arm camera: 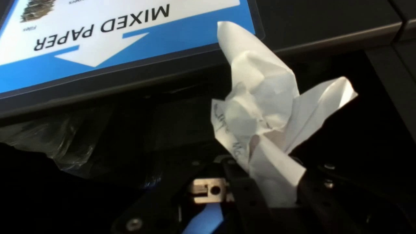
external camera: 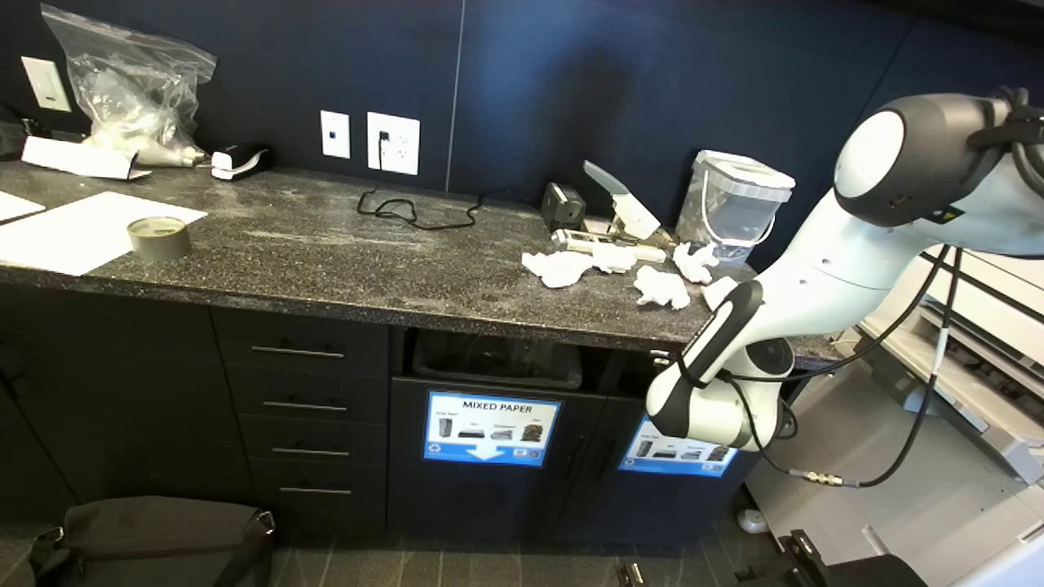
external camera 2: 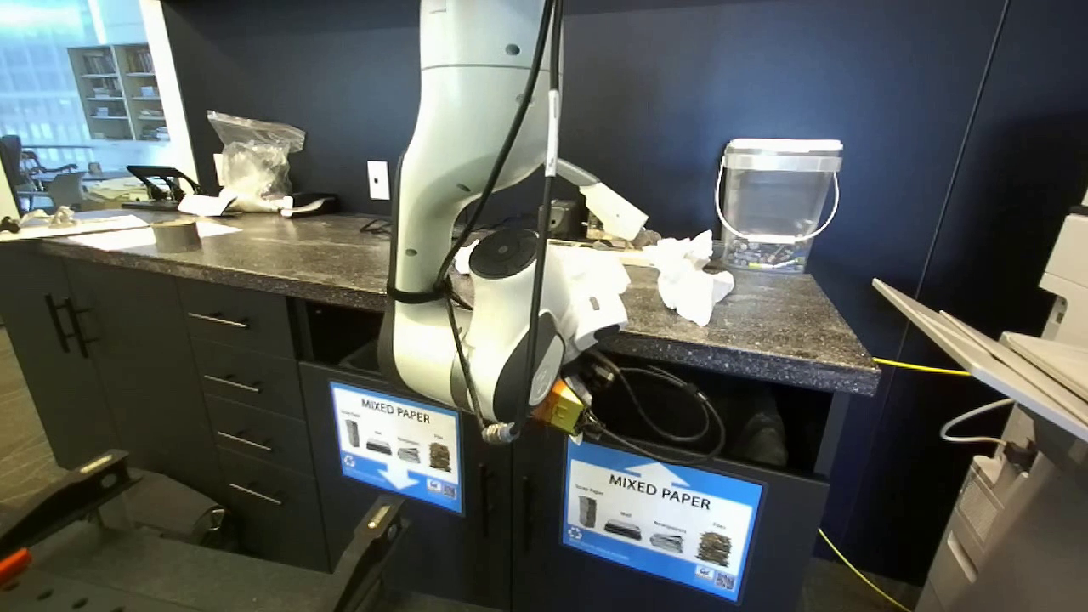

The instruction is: Put four crumpled papers inside the bin on the right

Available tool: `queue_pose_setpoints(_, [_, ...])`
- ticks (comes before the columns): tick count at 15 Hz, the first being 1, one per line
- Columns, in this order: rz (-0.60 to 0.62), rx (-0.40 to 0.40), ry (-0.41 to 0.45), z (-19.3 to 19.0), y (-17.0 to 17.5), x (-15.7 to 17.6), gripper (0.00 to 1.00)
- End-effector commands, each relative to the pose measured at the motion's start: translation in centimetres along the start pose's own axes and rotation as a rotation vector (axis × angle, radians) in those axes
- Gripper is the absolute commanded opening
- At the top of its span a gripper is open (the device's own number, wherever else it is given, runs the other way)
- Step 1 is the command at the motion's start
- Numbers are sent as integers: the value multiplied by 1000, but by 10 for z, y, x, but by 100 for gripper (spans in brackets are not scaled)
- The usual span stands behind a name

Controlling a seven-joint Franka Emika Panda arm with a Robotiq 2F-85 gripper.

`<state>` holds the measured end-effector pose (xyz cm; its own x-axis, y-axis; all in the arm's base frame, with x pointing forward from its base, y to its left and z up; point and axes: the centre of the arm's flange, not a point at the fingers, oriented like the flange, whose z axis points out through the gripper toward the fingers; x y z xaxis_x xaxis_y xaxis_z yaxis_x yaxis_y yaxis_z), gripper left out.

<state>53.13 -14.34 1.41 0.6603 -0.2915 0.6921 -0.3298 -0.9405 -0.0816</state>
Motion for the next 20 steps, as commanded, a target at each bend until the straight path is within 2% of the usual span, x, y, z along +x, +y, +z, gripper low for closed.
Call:
queue_pose_setpoints(1, [-92, 91, 122, 1, -2, 1, 8])
queue_pose_setpoints(4, [-204, 197, 144, 32, -1, -4, 9])
queue_pose_setpoints(7, [-329, 263, 170, 58, -1, -16, 8])
queue_pose_setpoints(11, [-476, 291, 238, 85, -1, -40, 8])
queue_pose_setpoints(15, [-523, 270, 299, 100, 3, -43, 8])
queue_pose_setpoints(19, [-552, 259, 299, 107, 5, -43, 7])
queue_pose_setpoints(20, [-560, 260, 291, 106, 5, -42, 35])
